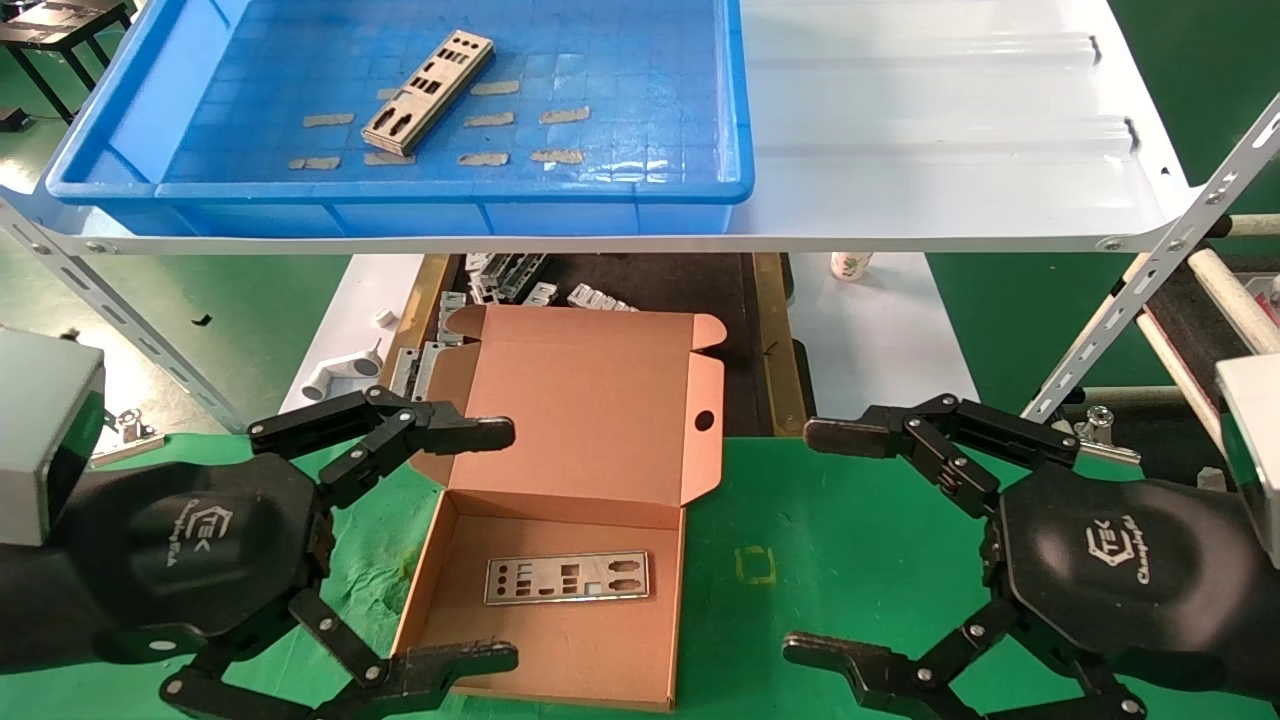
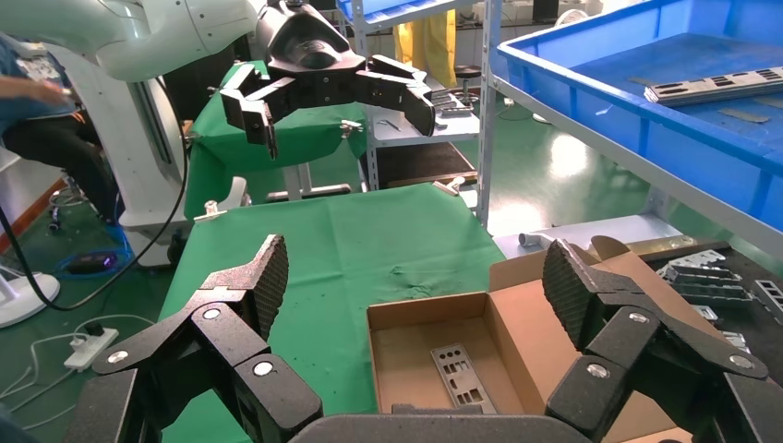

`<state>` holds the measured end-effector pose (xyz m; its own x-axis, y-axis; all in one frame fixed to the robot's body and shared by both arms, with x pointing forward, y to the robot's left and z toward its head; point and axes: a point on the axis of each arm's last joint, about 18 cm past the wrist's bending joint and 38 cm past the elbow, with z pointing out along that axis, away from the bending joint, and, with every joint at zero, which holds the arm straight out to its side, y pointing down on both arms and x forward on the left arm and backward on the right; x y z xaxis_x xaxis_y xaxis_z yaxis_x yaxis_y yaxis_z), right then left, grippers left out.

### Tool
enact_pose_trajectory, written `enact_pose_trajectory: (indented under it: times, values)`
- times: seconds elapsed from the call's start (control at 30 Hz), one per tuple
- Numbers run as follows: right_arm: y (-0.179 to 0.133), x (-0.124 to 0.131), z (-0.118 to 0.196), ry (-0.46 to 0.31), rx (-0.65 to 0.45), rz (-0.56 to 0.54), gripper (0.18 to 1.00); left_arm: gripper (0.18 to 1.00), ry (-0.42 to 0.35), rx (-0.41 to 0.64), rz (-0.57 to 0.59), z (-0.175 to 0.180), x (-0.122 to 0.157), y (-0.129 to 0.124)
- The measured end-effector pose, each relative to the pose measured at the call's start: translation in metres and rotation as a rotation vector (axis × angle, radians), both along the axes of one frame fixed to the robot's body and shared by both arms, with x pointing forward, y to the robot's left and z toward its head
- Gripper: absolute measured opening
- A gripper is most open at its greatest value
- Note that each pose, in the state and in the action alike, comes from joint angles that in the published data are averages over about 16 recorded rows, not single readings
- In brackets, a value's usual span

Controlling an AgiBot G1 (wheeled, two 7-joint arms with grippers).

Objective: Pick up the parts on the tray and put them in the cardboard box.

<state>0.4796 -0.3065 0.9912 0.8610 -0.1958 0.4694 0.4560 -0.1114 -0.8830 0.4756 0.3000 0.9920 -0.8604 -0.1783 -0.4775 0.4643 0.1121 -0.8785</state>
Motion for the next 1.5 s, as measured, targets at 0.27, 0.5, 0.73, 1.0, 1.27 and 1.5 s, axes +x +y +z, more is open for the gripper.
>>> enact_pose_trajectory:
  times: [0.27, 0.5, 0.73, 1.0, 1.27, 1.5]
  values:
    - [0.0, 0.0, 0.0, 0.0, 0.0, 0.0, 1.001, 1.001, 0.0, 0.0, 0.0, 0.0, 0.0, 0.0]
    - [0.0, 0.0, 0.0, 0.0, 0.0, 0.0, 1.001, 1.001, 0.0, 0.0, 0.0, 0.0, 0.0, 0.0]
    - [0.0, 0.0, 0.0, 0.0, 0.0, 0.0, 1.001, 1.001, 0.0, 0.0, 0.0, 0.0, 0.0, 0.0]
    - [0.0, 0.0, 0.0, 0.0, 0.0, 0.0, 1.001, 1.001, 0.0, 0.0, 0.0, 0.0, 0.0, 0.0]
    - [0.0, 0.0, 0.0, 0.0, 0.0, 0.0, 1.001, 1.001, 0.0, 0.0, 0.0, 0.0, 0.0, 0.0]
    - [0.0, 0.0, 0.0, 0.0, 0.0, 0.0, 1.001, 1.001, 0.0, 0.0, 0.0, 0.0, 0.0, 0.0]
